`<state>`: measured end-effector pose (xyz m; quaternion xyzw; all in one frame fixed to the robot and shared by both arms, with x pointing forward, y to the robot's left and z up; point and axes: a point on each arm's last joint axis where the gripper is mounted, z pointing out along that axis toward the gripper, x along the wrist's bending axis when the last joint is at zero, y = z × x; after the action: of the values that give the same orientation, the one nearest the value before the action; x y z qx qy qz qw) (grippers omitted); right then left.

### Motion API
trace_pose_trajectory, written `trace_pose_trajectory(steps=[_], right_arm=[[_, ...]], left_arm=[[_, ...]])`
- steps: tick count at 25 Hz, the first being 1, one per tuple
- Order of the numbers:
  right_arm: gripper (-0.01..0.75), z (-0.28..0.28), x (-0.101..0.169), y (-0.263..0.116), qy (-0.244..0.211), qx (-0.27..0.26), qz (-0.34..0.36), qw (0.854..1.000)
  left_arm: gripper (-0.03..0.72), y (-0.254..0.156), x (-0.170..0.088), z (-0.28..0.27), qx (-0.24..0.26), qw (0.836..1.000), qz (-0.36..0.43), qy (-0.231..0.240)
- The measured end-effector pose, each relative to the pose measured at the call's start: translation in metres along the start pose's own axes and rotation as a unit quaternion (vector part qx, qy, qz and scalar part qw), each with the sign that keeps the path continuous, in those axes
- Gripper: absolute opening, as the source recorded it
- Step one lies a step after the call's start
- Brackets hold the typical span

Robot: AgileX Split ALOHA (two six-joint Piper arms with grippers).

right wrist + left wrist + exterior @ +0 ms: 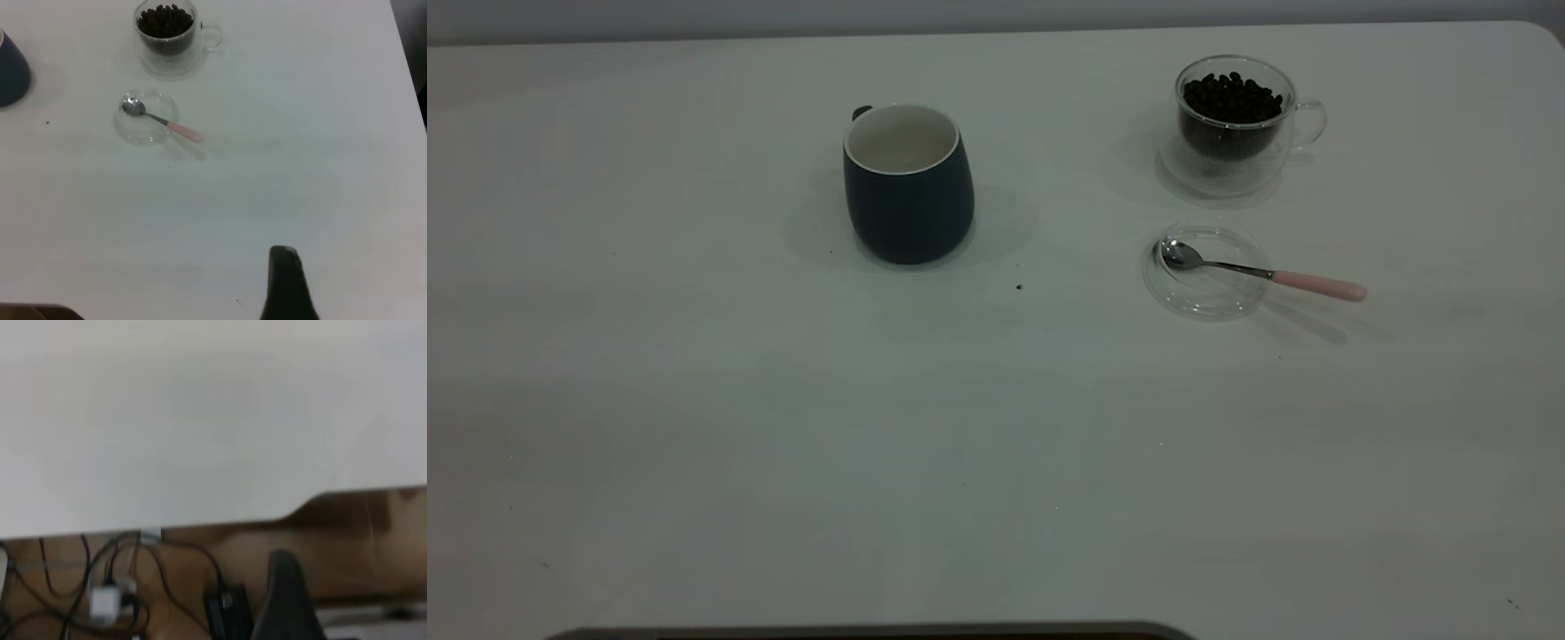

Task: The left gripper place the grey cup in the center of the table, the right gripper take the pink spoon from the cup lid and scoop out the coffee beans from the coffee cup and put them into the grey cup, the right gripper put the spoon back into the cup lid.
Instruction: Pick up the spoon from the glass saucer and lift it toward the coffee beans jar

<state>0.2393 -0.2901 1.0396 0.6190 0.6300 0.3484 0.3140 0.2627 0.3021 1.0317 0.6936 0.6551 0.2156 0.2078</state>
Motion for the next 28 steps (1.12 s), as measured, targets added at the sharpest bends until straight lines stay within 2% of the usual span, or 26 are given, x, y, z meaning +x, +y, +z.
trace_pose_trajectory(steps=[11, 28], right_arm=[[0.556, 0.000, 0.000, 0.000, 0.000, 0.000, 0.000, 1.000], [0.556, 0.000, 0.000, 0.000, 0.000, 0.000, 0.000, 1.000]], left_arm=[[0.586, -0.031, 0.000, -0.023, -0.136, 0.991, -0.003, 0.003], [0.586, -0.033, 0.000, -0.023, -0.137, 0.991, -0.004, 0.003]])
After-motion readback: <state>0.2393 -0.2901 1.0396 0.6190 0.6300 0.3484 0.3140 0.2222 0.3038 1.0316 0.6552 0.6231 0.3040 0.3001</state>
